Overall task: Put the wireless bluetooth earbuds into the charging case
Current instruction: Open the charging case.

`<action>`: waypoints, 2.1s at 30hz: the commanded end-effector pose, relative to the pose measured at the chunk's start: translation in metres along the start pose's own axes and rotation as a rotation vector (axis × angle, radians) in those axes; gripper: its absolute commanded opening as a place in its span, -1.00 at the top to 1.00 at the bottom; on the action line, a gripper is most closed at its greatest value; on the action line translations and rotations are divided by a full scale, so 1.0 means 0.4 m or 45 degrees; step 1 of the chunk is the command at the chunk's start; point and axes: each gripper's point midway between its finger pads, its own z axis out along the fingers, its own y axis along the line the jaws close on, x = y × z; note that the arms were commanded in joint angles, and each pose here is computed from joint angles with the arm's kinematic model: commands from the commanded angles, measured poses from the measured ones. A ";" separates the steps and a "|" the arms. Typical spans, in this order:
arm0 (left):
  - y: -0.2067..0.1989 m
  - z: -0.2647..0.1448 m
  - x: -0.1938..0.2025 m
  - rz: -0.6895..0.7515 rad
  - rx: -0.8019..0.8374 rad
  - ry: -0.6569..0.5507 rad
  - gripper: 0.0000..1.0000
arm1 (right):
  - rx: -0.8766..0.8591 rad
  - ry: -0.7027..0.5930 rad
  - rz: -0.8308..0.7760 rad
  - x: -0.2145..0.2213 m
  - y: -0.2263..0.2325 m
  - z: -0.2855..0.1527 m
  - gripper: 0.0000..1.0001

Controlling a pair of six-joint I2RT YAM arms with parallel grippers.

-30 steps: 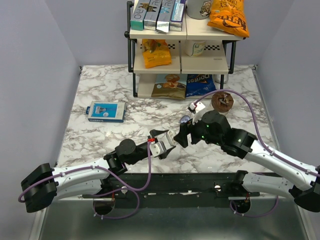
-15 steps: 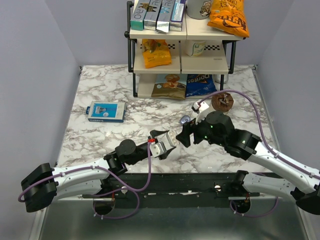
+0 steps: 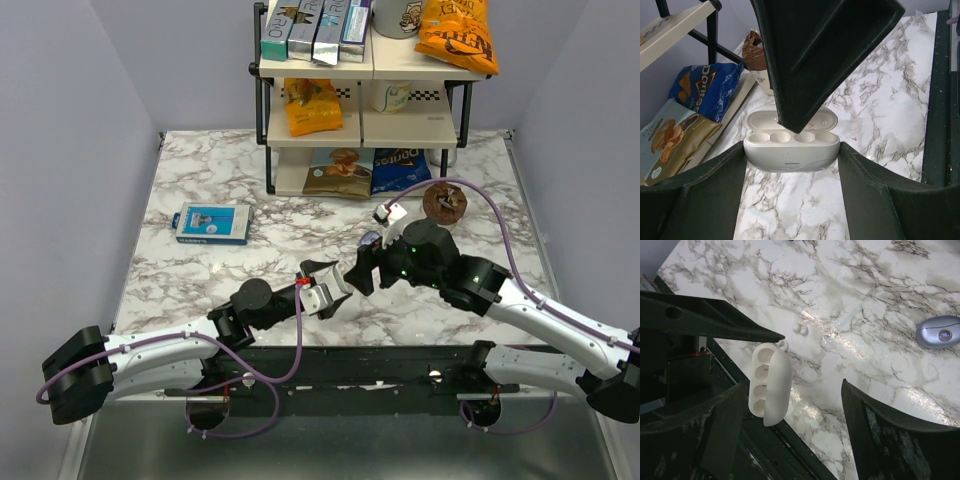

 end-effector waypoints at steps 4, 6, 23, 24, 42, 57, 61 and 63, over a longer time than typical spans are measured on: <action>0.005 -0.001 -0.035 0.016 -0.017 -0.064 1.00 | 0.081 0.020 0.028 0.008 -0.028 0.014 -0.68; 0.005 -0.002 -0.034 0.016 -0.017 -0.064 1.00 | 0.096 0.010 0.028 0.004 -0.033 0.010 -0.68; 0.007 -0.006 -0.038 0.026 -0.025 -0.068 1.00 | 0.171 -0.004 0.040 0.014 -0.069 -0.015 -0.68; 0.006 -0.006 -0.037 0.024 -0.023 -0.066 1.00 | 0.174 -0.001 0.041 0.016 -0.071 -0.015 -0.68; 0.008 0.001 -0.058 0.024 -0.024 -0.097 1.00 | -0.127 0.013 0.011 0.013 0.029 0.006 -0.28; 0.012 -0.002 -0.049 0.020 -0.041 -0.095 1.00 | -0.157 0.015 0.005 0.018 0.038 0.006 0.49; 0.012 0.000 -0.046 0.013 -0.045 -0.088 1.00 | -0.179 -0.004 -0.018 0.011 0.045 -0.004 0.77; 0.018 0.005 -0.043 0.002 -0.058 -0.069 1.00 | -0.181 -0.016 -0.028 0.005 0.046 -0.008 0.99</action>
